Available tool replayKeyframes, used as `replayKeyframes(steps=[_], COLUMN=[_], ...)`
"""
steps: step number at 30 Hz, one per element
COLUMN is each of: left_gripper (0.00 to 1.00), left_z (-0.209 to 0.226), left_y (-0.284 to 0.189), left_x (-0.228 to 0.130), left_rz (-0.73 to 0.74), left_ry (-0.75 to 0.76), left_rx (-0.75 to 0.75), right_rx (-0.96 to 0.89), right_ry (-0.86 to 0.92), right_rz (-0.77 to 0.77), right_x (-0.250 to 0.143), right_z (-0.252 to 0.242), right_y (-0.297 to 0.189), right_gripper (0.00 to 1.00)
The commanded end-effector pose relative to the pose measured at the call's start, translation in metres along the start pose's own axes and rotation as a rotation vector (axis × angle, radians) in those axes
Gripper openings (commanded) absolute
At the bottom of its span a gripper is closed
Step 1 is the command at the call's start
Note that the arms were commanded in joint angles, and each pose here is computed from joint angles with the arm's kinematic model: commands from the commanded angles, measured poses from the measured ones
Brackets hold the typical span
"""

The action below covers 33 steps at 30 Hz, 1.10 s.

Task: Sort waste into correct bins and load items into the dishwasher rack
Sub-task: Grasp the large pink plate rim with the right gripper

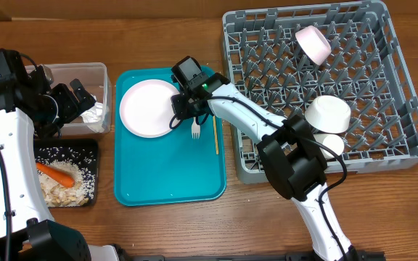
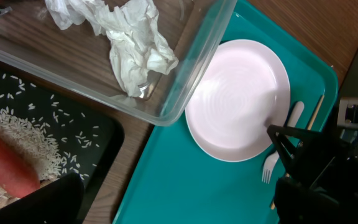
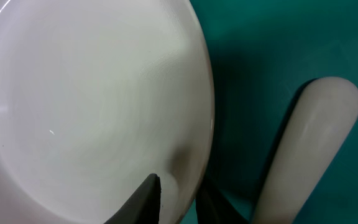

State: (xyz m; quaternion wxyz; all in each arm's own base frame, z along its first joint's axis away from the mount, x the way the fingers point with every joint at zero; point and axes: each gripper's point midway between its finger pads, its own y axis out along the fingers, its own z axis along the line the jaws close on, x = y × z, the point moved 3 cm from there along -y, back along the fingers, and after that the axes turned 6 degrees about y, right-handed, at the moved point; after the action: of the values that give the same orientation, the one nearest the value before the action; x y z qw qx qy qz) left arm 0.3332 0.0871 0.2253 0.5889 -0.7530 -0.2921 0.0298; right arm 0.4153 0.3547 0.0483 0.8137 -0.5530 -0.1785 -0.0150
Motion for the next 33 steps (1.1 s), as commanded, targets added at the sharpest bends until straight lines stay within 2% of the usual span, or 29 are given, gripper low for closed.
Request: replayKeyframes(steps=[1, 12, 19, 33], left_gripper=[1.0, 1.0, 1.0, 1.0], left_z=[-0.005, -0.005, -0.005, -0.005], left_y=[-0.0112, -0.0112, -0.0112, -0.0112], left_x=[0.0029, 0.0029, 0.0029, 0.0029], left_rz=[-0.034, -0.034, -0.034, -0.034], left_ry=[0.006, 0.006, 0.006, 0.006], left_rx=[-0.011, -0.011, -0.011, -0.011], right_rx=[0.001, -0.038, -0.04, -0.058], right_ry=[-0.004, 0.052, 0.053, 0.057], right_rz=[-0.018, -0.037, -0.033, -0.037], right_x=[0.0052, 0.0077, 0.0066, 0.0064], right_z=[0.0036, -0.0022, -0.0022, -0.0051], right_y=[0.0001, -0.0001, 0.0, 0.0004], right_gripper=[0.17, 0.09, 0.15, 0.13])
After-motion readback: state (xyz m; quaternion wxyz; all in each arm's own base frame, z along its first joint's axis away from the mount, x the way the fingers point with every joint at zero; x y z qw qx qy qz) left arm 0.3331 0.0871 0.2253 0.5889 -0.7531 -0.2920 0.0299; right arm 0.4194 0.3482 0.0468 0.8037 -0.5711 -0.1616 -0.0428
